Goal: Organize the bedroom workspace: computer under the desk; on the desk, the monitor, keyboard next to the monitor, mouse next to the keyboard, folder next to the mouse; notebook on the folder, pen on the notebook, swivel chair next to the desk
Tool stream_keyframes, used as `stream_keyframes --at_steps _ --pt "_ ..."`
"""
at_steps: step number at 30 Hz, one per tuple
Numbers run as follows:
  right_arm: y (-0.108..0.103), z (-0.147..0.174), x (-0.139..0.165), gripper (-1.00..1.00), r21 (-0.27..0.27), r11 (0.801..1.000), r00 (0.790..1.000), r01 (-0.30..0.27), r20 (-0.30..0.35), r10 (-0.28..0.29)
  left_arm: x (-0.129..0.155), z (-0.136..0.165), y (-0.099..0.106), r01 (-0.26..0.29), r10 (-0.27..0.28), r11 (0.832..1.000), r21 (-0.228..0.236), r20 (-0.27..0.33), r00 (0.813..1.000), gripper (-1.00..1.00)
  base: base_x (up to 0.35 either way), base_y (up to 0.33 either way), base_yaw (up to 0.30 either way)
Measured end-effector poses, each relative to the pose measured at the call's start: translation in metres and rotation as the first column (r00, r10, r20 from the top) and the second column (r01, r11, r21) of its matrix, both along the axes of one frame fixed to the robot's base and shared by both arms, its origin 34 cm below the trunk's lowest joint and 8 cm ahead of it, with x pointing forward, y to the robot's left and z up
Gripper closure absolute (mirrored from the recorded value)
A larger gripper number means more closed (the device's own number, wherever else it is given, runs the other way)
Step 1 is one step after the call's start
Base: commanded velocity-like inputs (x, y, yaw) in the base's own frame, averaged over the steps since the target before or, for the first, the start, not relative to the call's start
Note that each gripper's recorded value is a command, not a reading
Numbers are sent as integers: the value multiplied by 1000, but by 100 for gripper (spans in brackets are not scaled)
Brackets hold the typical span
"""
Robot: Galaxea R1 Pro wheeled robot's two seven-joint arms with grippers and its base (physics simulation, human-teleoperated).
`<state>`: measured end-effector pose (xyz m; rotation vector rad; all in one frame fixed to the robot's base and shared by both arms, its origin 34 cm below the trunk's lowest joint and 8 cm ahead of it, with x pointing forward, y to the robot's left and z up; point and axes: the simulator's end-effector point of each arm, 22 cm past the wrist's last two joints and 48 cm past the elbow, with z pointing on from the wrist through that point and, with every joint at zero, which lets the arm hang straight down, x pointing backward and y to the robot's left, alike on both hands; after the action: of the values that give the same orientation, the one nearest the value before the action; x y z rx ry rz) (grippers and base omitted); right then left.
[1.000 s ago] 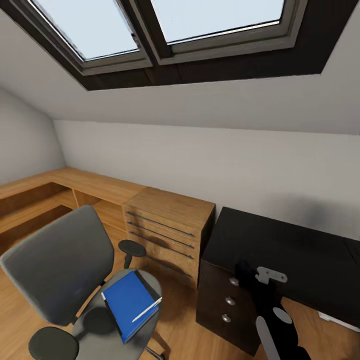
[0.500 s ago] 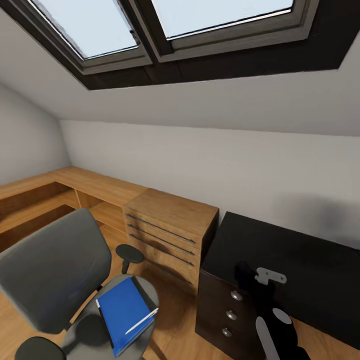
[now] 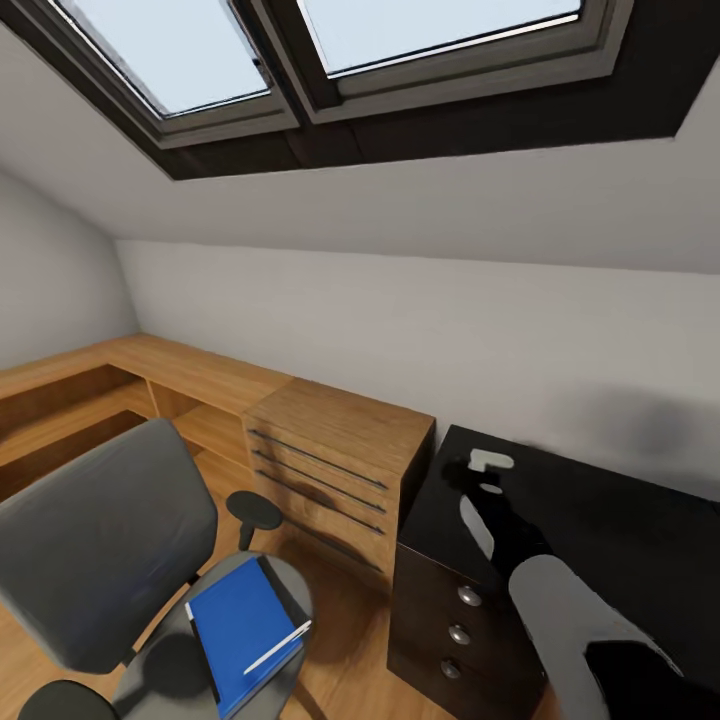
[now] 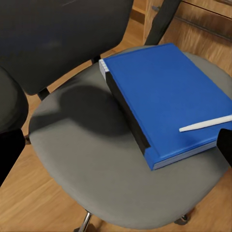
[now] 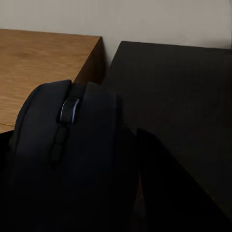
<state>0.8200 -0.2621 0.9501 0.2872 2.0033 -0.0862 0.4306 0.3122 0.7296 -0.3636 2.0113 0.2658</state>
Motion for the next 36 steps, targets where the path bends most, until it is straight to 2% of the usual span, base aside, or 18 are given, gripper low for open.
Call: stream_keyframes --at_steps 3,7,11,17,23,28,32,36 --pt "0 -13 5 100 -8 1000 1000 8 -8 -8 0 0 0 0 0 1000 0 0 1000 -100 0 0 0" --pt "-5 -13 6 100 -9 999 998 39 55 -39 0 0 0 1 -1 1000 0 0 1000 -100 0 0 0" --pt "-10 -40 -8 100 4 998 998 61 2 -61 0 0 -2 1 -1 1000 -2 0 1000 -100 0 0 0" --pt "-4 -60 -19 100 13 998 996 56 -77 -54 0 -1 -2 1 -1 1000 -3 -1 1000 -100 0 0 0" --pt "-4 -62 -21 100 16 998 995 57 -86 -55 1 0 -13 14 -13 1000 -17 3 1000 -100 11 -11 0" --pt "-3 -63 -22 100 17 998 995 52 -88 -50 1 0 -14 14 -14 1000 -17 3 1000 -100 191 -30 0" --pt "3 -82 -33 100 34 999 983 37 -179 -31 1 0 -13 10 -10 1000 -18 5 1000 -100 220 -1 0" --pt "4 -88 -37 100 56 997 978 45 -208 -33 1 0 -14 12 -12 1000 -19 5 1000 -100 246 0 0"
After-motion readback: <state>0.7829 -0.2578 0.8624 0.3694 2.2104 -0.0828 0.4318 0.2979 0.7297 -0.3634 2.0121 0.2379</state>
